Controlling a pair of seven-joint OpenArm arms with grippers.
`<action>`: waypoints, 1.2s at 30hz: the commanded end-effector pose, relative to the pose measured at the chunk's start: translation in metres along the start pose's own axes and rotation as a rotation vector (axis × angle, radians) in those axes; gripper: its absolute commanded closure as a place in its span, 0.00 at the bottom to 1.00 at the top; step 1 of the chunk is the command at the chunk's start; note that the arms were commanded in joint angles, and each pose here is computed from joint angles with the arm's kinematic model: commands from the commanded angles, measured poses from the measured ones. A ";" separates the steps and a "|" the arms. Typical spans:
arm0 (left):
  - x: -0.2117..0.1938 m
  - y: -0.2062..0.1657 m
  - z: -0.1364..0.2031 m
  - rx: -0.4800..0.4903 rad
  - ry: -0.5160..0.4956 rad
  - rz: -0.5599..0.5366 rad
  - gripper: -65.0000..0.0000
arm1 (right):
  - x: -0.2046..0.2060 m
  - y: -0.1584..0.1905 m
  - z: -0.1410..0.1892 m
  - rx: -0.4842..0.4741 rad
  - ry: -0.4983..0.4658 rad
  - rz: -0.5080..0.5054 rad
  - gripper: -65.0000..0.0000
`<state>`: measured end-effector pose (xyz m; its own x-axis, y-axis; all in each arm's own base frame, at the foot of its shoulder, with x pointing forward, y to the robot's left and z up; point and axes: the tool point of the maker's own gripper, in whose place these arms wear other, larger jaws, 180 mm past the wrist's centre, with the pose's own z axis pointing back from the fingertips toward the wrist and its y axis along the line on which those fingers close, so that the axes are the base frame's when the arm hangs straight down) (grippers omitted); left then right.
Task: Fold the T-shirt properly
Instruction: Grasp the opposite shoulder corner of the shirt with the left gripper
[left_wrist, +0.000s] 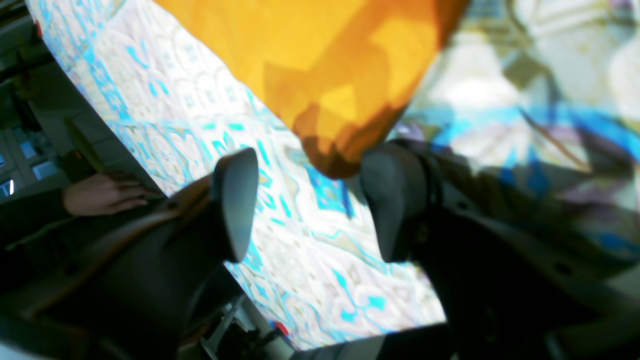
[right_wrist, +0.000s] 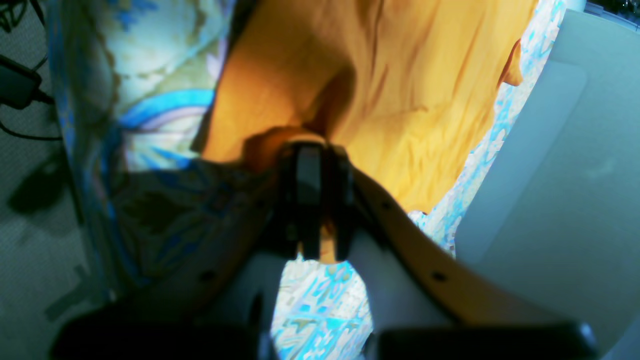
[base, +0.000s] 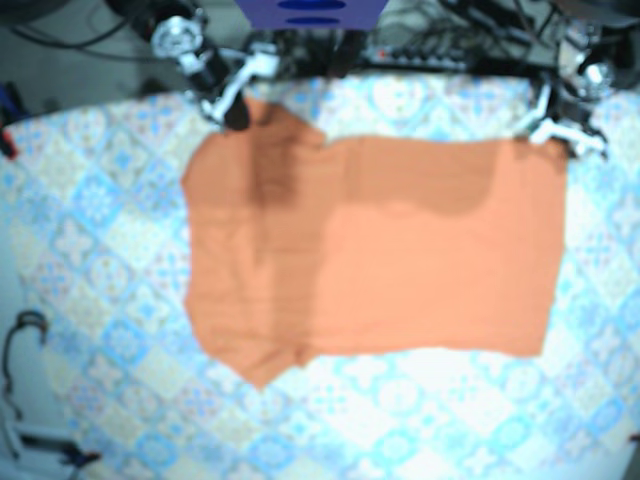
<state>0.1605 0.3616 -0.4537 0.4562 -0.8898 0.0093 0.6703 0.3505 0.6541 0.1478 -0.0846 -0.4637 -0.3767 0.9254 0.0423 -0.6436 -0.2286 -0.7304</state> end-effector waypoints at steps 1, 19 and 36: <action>-0.003 0.011 0.001 0.026 0.002 -0.012 0.45 | 0.000 -0.008 0.002 -0.028 -0.005 0.001 0.96; -0.014 0.014 -0.014 0.010 0.042 0.009 0.45 | 0.001 -0.008 0.002 -0.028 -0.005 0.000 0.96; 0.005 -0.008 -0.016 -0.038 0.001 -0.033 0.80 | 0.001 -0.008 0.002 -0.027 -0.007 -0.003 0.96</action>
<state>0.1643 0.3593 -0.4730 0.4483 -0.8937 -0.0178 0.6999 0.3386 0.6289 0.1474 -0.0838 -0.4638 -0.3758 0.9256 0.0447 -0.6448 -0.2265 -0.7300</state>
